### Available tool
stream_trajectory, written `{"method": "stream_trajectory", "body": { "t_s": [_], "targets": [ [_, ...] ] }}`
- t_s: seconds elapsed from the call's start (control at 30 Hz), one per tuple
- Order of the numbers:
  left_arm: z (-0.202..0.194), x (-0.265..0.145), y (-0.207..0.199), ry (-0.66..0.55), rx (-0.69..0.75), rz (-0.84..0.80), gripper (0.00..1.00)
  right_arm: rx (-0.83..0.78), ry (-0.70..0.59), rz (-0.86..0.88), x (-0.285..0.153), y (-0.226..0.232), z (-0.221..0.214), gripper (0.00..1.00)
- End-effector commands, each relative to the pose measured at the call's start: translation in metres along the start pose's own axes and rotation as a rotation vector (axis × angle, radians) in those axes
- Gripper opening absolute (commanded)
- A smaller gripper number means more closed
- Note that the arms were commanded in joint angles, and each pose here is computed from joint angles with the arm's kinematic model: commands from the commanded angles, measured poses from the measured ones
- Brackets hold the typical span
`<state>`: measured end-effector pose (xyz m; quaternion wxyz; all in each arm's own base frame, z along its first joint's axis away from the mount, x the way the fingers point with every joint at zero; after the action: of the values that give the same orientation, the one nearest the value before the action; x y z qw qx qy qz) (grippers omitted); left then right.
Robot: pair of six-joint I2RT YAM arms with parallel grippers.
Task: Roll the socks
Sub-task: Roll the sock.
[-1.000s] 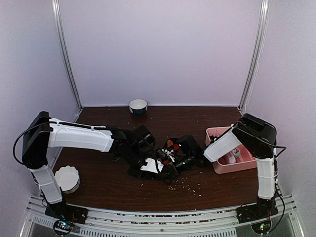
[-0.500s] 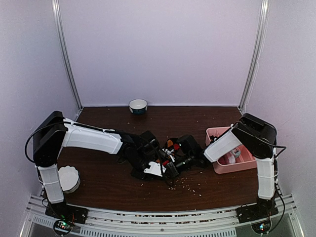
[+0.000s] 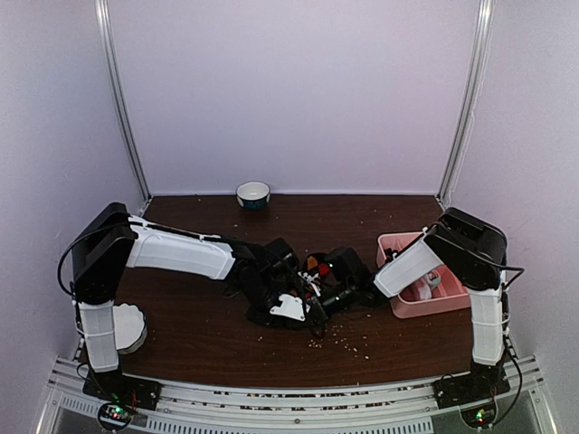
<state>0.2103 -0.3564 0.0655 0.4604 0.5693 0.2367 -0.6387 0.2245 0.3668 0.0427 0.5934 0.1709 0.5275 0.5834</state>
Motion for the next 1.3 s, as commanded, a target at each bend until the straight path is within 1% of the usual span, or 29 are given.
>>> {"method": "stream_trajectory", "body": {
  "t_s": [0.0, 0.03, 0.13, 0.3, 0.43, 0.57, 0.73, 0.9, 1.07, 1.13, 1.17, 1.2, 1.23, 1.27],
  "targets": [
    [-0.007, 0.008, -0.011, 0.039, -0.015, -0.073, 0.26, 0.295, 0.145, -0.159, -0.006, -0.052, -0.065, 0.0],
    [-0.007, 0.006, -0.012, 0.035, -0.02, -0.071, 0.27, 0.294, 0.145, -0.159, -0.006, -0.052, -0.066, 0.0],
    [-0.005, -0.004, -0.011, 0.017, -0.033, -0.031, 0.32, 0.297, 0.144, -0.156, -0.006, -0.052, -0.066, 0.0],
    [0.002, -0.019, -0.009, -0.013, -0.047, 0.005, 0.36, 0.302, 0.14, -0.148, -0.007, -0.052, -0.066, 0.0],
    [0.005, -0.022, -0.011, -0.021, -0.055, 0.054, 0.4, 0.305, 0.131, -0.141, -0.007, -0.051, -0.063, 0.0],
    [0.003, -0.018, -0.011, -0.016, -0.069, 0.081, 0.41, 0.306, 0.13, -0.134, -0.007, -0.05, -0.064, 0.0],
    [0.0, -0.005, -0.01, 0.01, -0.059, 0.071, 0.41, 0.307, 0.129, -0.127, -0.006, -0.05, -0.064, 0.0],
    [0.001, -0.001, -0.004, 0.022, -0.048, 0.065, 0.4, 0.307, 0.128, -0.114, -0.007, -0.048, -0.063, 0.0],
    [0.001, 0.002, -0.006, 0.034, -0.041, 0.037, 0.32, 0.309, 0.115, -0.09, -0.007, -0.044, -0.059, 0.0],
    [0.0, 0.005, -0.007, 0.046, -0.04, 0.027, 0.27, 0.314, 0.11, -0.078, -0.006, -0.043, -0.058, 0.0],
    [-0.002, 0.007, -0.007, 0.06, -0.038, 0.025, 0.22, 0.317, 0.106, -0.072, -0.006, -0.043, -0.057, 0.0],
    [-0.003, 0.01, -0.007, 0.079, -0.035, 0.024, 0.15, 0.32, 0.103, -0.067, -0.005, -0.042, -0.056, 0.0],
    [-0.005, 0.014, -0.007, 0.1, -0.036, 0.02, 0.05, 0.322, 0.098, -0.066, -0.005, -0.042, -0.055, 0.0],
    [-0.006, 0.018, -0.008, 0.117, -0.046, 0.0, 0.0, 0.322, 0.095, -0.068, -0.005, -0.042, -0.054, 0.0]
  ]
}}
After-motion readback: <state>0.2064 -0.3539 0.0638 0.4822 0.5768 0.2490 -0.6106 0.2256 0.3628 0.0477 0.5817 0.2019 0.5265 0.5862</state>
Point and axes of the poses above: each gripper's point midway between its finger pads, its own x axis out along the fingers, its own y axis along the line the jaws close on, z = x × y, the point moved 5 cm from there along -x, back along the fingers, and after that the axes turned 6 degrees about x, right-handed, at the moved point
